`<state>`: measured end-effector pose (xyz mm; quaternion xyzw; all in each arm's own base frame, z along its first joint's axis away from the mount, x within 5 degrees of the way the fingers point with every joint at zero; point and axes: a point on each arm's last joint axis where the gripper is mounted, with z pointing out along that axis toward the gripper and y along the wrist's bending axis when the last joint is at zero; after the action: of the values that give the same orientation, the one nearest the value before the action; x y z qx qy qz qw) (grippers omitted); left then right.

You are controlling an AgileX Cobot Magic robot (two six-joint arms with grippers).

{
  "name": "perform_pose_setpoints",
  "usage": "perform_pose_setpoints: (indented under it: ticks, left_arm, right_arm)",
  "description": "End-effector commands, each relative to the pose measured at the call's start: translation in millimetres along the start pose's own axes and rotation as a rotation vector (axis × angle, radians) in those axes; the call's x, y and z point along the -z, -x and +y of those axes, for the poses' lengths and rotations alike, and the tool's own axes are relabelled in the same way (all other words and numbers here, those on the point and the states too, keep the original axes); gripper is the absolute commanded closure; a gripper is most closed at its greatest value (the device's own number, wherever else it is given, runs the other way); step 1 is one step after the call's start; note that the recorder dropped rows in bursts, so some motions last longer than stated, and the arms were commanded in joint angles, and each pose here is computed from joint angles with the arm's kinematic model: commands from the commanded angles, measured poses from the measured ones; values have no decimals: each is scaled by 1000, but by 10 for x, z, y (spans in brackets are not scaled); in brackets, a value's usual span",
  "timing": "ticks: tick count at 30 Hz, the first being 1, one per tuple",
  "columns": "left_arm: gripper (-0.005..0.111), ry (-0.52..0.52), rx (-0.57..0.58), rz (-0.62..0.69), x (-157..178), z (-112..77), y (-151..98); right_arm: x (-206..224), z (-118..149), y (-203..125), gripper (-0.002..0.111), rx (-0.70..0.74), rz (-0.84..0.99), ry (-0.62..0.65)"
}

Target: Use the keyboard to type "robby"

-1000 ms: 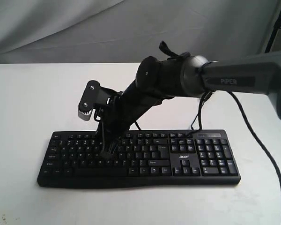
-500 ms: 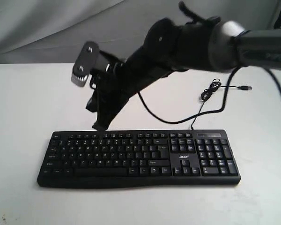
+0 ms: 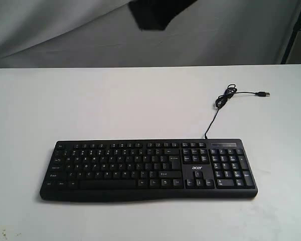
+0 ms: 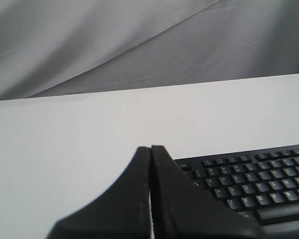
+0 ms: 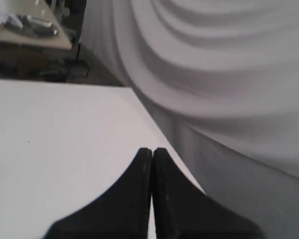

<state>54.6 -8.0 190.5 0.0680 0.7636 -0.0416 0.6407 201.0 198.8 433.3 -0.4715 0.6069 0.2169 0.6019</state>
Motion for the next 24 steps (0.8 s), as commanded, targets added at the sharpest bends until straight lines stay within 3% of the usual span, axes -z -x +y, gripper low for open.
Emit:
perform_pose_setpoints:
  ticks: [1,15,18,24]
  left_arm:
    - [107,-5,-3,-5,-1,-3,-8]
    - [107,-5,-3,-5,-1,-3,-8]
    - [107,-5,-3,-5,-1,-3,-8]
    - [107,-5,-3,-5,-1,-3,-8]
  right_arm:
    - [348,88,70,108,-25,-69,-37]
    - [984,206,334,108,34,-215,-99]
    - [1121,127,426,108,-108,-312,-200]
    - [1175,113,429,108,-139,-315,-227]
